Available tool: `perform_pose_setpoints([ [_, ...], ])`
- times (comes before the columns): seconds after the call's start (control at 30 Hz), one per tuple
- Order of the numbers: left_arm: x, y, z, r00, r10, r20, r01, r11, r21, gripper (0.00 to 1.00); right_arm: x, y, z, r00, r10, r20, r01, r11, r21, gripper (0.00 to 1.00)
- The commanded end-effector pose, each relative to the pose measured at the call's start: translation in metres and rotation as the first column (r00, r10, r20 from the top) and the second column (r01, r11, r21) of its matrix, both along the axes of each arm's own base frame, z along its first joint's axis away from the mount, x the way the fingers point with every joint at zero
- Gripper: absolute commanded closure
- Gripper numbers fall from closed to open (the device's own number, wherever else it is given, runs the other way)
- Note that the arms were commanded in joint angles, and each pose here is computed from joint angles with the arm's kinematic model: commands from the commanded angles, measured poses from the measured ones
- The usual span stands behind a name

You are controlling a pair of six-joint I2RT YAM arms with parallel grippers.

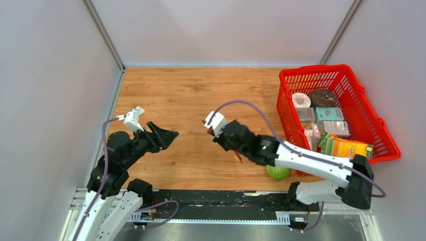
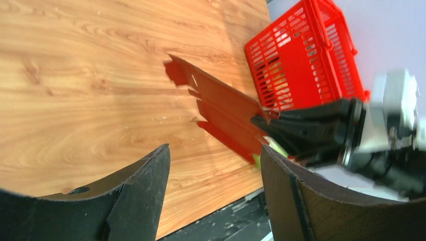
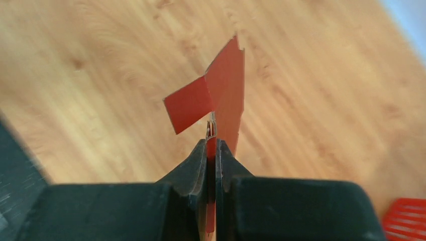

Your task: Fold the paper box

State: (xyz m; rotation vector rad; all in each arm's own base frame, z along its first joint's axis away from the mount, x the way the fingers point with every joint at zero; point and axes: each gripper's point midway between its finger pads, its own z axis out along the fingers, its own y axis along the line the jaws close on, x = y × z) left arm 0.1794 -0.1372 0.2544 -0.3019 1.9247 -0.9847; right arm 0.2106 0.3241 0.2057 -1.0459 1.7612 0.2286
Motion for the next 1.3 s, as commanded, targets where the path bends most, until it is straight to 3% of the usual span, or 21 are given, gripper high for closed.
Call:
perform_pose_setpoints([
  [0.0,-0.02,-0.006,-0.016,0.966,-0.25,-0.059,0.257,0.925,0.279,0.25,-0.057,-0.017,0.01,0.864,0.238,-0.445,-0.126,0.955,0.268,1.0],
  [0.1,-0.025,-0.029,-0.014,0.915,-0.394,-0.082,0.402,0.88,0.254,0.25,-0.063,-0.03,0.024,0.816,0.288,-0.501,-0.112,0.929,0.353,1.0],
  [0.2,-0.026,-0.051,0.006,0.866,-0.498,0.039,0.476,0.847,0.236,0.24,-0.067,-0.036,0.032,0.76,0.348,-0.549,-0.113,0.903,0.415,1.0],
  [0.37,-0.038,-0.074,0.027,0.764,-0.631,0.136,0.59,0.768,0.248,0.23,-0.095,-0.036,0.047,0.626,0.526,-0.575,-0.209,0.824,0.526,1.0],
  [0.57,-0.058,-0.094,0.003,0.629,-0.778,-0.002,0.74,0.597,0.311,0.23,-0.11,-0.03,0.06,0.546,0.622,-0.561,-0.251,0.76,0.599,1.0],
  [0.7,-0.065,-0.106,-0.003,0.577,-0.816,-0.023,0.779,0.542,0.314,0.23,-0.113,-0.029,0.062,0.536,0.645,-0.545,-0.262,0.74,0.619,1.0],
  [0.93,-0.07,-0.117,0.0,0.531,-0.847,0.012,0.813,0.513,0.274,0.45,-0.108,-0.028,0.062,0.556,0.641,-0.529,-0.241,0.733,0.636,1.0],
  [1.03,-0.077,-0.117,-0.003,0.505,-0.863,0.014,0.83,0.49,0.268,0.49,-0.101,-0.029,0.064,0.591,0.621,-0.515,-0.211,0.735,0.644,1.0],
  [1.1,-0.079,-0.114,-0.001,0.511,-0.859,0.028,0.822,0.498,0.275,0.48,-0.095,-0.032,0.074,0.63,0.619,-0.469,-0.202,0.714,0.67,1.0],
  [1.27,-0.078,-0.108,0.002,0.576,-0.813,0.086,0.774,0.576,0.264,0.42,-0.094,-0.042,0.089,0.652,0.636,-0.413,-0.187,0.662,0.726,1.0],
])
